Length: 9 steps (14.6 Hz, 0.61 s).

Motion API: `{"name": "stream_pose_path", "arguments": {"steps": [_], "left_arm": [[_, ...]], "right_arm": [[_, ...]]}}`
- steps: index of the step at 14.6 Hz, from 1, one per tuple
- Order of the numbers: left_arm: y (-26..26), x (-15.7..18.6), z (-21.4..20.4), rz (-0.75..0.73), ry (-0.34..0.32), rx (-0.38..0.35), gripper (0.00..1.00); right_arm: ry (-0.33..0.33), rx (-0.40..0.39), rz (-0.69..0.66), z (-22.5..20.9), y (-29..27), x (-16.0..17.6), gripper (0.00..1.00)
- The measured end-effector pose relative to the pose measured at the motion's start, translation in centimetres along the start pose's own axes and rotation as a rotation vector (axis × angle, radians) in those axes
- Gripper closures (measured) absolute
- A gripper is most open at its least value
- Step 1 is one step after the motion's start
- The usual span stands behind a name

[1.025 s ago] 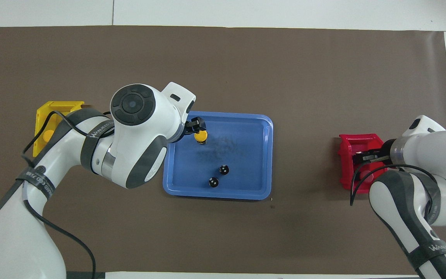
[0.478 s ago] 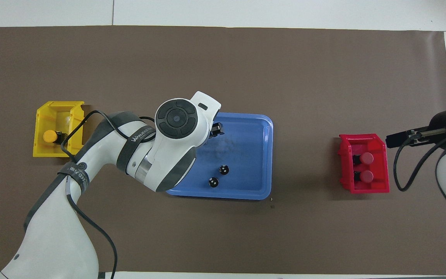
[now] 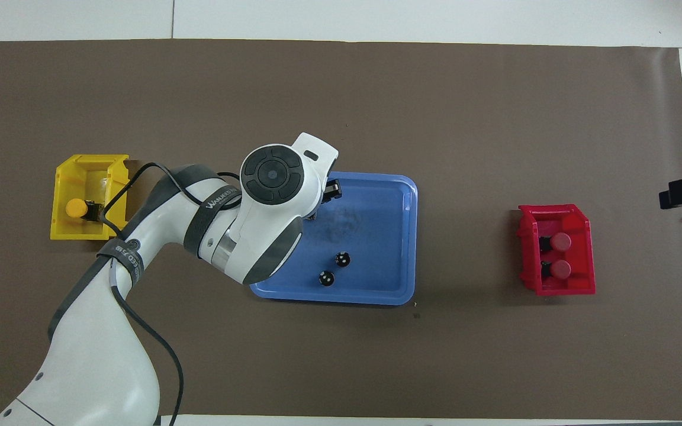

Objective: Sort red and yellow buttons by color
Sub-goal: 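Lift the yellow button with the left gripper while the right gripper withdraws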

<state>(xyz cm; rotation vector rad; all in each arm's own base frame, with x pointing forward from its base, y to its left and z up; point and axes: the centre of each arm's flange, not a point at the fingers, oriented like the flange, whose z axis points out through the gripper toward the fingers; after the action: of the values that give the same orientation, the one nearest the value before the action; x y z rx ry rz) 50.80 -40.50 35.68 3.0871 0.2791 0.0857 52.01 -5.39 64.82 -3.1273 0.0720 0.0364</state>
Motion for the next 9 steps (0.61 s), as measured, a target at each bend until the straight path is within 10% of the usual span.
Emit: {"name": "stream_pose_path", "arguments": {"steps": [3,9], "left_arm": [[0.1,0.1,0.2,-0.003,0.000,0.002,0.58],[0.5,1.5,-3.7,-0.023,-0.022,0.034,0.59]], "right_arm": [[-0.016,0.004,0.026,0.8,1.4,0.9,0.00],[-0.031,0.010,0.046,1.4,2.9,1.2,0.00]]}}
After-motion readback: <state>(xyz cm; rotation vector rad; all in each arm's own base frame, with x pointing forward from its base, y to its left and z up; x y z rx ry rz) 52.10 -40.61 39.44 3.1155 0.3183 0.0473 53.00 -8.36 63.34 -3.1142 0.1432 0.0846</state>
